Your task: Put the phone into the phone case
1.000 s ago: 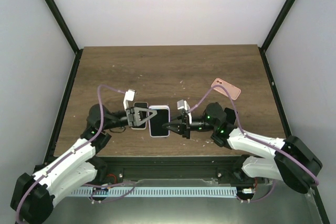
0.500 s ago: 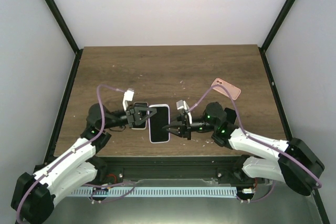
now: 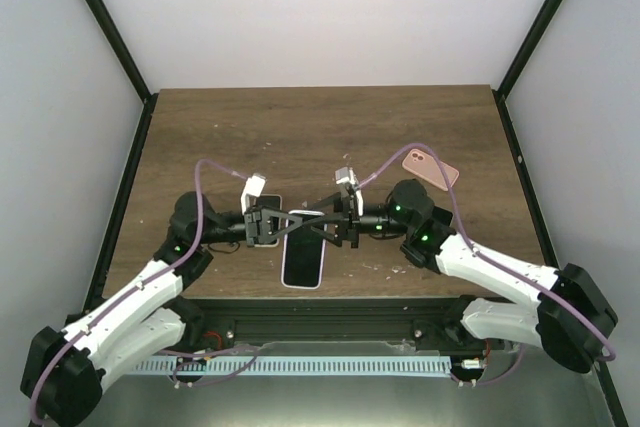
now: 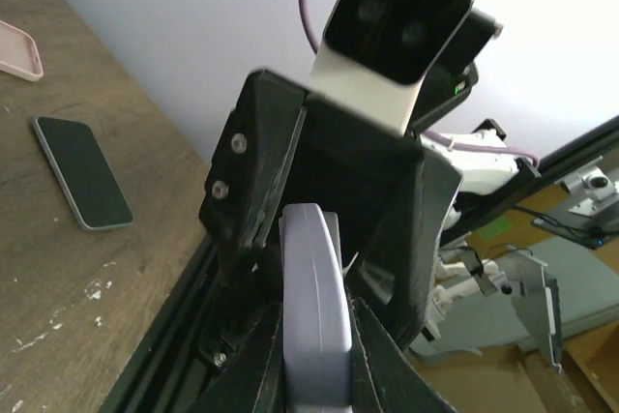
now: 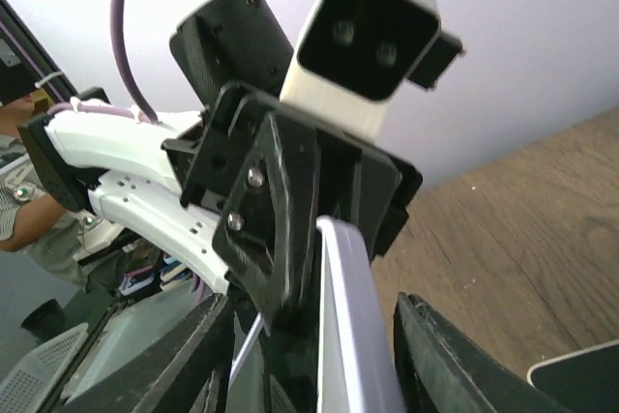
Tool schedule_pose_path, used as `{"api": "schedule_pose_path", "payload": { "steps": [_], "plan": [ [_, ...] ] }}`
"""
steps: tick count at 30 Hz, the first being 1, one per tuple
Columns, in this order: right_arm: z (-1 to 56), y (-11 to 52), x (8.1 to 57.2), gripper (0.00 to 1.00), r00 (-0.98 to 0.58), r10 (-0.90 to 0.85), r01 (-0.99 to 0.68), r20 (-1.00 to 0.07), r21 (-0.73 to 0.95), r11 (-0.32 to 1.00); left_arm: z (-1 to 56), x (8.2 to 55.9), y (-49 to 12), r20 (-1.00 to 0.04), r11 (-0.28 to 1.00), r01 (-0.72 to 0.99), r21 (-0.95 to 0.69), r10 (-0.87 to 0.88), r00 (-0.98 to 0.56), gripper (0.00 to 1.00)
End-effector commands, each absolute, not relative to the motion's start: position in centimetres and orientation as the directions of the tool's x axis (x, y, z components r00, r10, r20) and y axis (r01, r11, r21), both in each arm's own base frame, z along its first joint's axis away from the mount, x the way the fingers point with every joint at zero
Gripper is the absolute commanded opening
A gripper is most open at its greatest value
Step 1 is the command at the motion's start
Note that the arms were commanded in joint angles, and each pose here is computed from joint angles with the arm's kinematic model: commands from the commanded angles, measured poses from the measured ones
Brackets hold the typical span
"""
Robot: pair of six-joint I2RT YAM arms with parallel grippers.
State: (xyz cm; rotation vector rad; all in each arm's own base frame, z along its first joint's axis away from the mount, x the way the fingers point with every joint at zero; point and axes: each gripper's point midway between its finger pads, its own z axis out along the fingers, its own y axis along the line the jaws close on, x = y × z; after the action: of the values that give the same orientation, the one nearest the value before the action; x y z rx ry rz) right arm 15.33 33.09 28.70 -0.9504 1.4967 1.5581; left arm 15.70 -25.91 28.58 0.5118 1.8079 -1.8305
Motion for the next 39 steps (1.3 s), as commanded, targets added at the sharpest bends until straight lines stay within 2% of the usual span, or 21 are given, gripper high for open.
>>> {"api": "schedule_pose_path", "payload": {
  "steps": [1,7,9,13,15,18,20,22,26,28,29,32,34,37,39],
  "plan": [
    [31.6,32.9,15.9,0.45,-0.489,0.067,-0.872,-0.870,0.488,-0.020,30.7,14.0,-25.7,-0.660,-0.050,0.663,-0.747,-0.067,-0.749,0.00],
    [32.7,32.1,15.4,0.29,-0.511,0.092,-0.859,-0.855,0.512,-0.017,30.6,14.0,-25.5,-0.673,-0.025,0.676,-0.736,-0.080,-0.736,0.00],
    [32.2,32.0,15.6,0.29,-0.529,0.081,-0.847,-0.845,0.531,0.007,30.6,14.0,-25.4,-0.676,-0.024,0.680,-0.733,-0.086,-0.732,0.00],
    [31.2,32.0,15.8,0.39,-0.569,0.047,-0.820,-0.821,0.571,0.043,30.9,14.0,-25.3,-0.687,-0.024,0.692,-0.722,-0.099,-0.720,0.00],
    [30.9,32.0,15.8,0.38,-0.581,0.036,-0.811,-0.813,0.583,0.049,30.9,14.0,-25.3,-0.688,-0.021,0.693,-0.721,-0.103,-0.719,0.00],
    [31.0,31.9,15.6,0.27,-0.581,0.033,-0.812,-0.813,0.582,0.048,30.9,14.2,-25.3,-0.687,-0.012,0.692,-0.722,-0.100,-0.719,0.00],
    [31.3,31.7,15.7,0.12,-0.574,0.047,-0.816,-0.818,0.575,0.053,30.7,14.5,-25.3,-0.687,0.010,0.690,-0.724,-0.099,-0.720,0.00],
    [31.8,31.5,15.7,0.02,-0.564,0.062,-0.822,-0.823,0.567,0.058,29.8,15.1,-25.3,-0.675,0.065,0.672,-0.738,-0.094,-0.732,0.00],
    [32.0,31.3,15.9,0.01,-0.559,0.072,-0.822,-0.826,0.563,0.080,27.9,16.4,-25.2,-0.661,0.182,0.641,-0.746,-0.083,-0.745,0.00],
    [31.8,31.3,16.1,0.01,-0.566,0.067,-0.817,-0.822,0.570,0.088,27.7,16.6,-25.1,-0.663,0.197,0.640,-0.743,-0.084,-0.744,0.00],
    [31.7,31.4,16.0,0.04,-0.573,0.063,-0.813,-0.817,0.576,0.086,27.8,16.6,-25.1,-0.661,0.193,0.639,-0.745,-0.088,-0.745,0.00],
    [31.1,31.6,15.8,0.27,-0.604,0.049,-0.793,-0.795,0.606,0.063,28.7,16.4,-25.1,-0.655,0.163,0.636,-0.754,-0.106,-0.748,0.00],
    [30.4,31.8,15.3,0.39,-0.622,0.030,-0.782,-0.783,0.622,0.035,29.4,16.3,-25.0,-0.654,0.140,0.639,-0.756,-0.131,-0.745,0.00],
    [28.9,31.8,15.3,0.51,-0.646,0.007,-0.762,-0.763,0.646,0.051,30.4,16.4,-24.7,-0.657,0.122,0.646,-0.754,-0.176,-0.733,0.00],
    [28.1,31.7,15.2,0.54,-0.653,-0.003,-0.756,-0.757,0.652,0.064,30.9,16.6,-24.5,-0.658,0.128,0.646,-0.752,-0.202,-0.725,0.00]
  ]
}}
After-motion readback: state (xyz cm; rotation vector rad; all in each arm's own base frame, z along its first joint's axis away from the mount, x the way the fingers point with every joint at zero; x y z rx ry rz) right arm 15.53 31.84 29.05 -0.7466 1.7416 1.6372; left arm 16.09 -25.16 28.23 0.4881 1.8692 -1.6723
